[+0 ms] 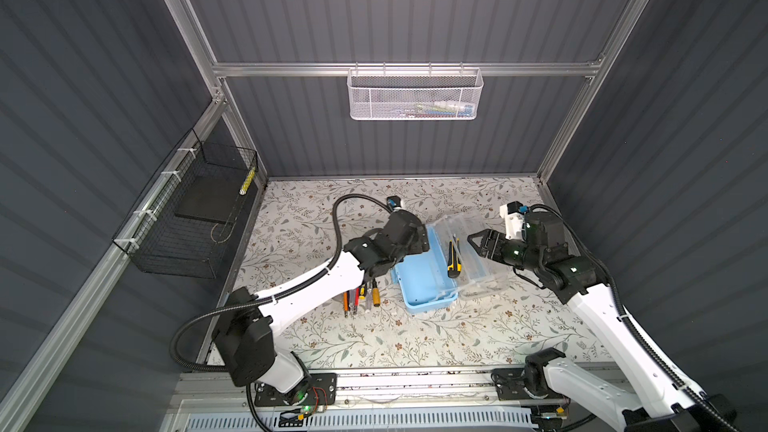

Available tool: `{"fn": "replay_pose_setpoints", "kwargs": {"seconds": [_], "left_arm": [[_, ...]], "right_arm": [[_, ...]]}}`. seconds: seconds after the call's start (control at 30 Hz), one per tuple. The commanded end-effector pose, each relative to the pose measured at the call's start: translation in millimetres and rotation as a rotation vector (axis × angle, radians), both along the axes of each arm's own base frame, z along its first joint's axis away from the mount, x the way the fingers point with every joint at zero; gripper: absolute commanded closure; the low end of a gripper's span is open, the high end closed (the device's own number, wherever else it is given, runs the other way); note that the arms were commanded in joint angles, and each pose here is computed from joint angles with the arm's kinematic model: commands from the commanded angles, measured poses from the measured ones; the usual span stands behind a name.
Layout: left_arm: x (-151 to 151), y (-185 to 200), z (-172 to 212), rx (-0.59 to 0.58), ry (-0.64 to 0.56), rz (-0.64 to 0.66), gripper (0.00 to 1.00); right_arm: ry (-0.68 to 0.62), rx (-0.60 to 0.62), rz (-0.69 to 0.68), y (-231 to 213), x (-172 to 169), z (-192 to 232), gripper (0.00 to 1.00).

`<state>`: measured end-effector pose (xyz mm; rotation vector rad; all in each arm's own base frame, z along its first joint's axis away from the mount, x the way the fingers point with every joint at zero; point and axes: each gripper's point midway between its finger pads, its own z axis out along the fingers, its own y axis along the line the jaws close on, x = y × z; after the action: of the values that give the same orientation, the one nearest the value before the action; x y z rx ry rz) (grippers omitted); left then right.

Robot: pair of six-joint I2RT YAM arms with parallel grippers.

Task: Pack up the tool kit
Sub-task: 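Release the yellow knife into the box and return the left gripper to the tools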

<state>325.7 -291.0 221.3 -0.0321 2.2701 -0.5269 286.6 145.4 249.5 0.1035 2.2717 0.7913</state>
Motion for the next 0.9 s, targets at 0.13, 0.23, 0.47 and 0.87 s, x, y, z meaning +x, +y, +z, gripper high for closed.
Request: {"fn": "replay_pose_setpoints", "kwargs": {"seconds": [0.13, 0.23, 0.47, 0.87], "left_arm": [[-19, 137, -88, 0.285, 0.247, 0.186, 0.16], [-31, 166, -110, 0.314, 0.295, 0.255, 0.17], [-40, 195, -144, 0.278, 0.369, 0.329, 0.3], [-41, 207, -181, 0.226, 0.459, 0.33, 0.39]], "right_arm": [[0.028, -0.101, 0.083, 30, 1, -5, 0.29], [0.046, -0.121, 0.112, 44, 6, -15, 0.28], [0.08, -0.103, 0.145, 63, 15, -29, 0.32], [0.108, -0.115, 0.139, 65, 20, -41, 0.33]]}}
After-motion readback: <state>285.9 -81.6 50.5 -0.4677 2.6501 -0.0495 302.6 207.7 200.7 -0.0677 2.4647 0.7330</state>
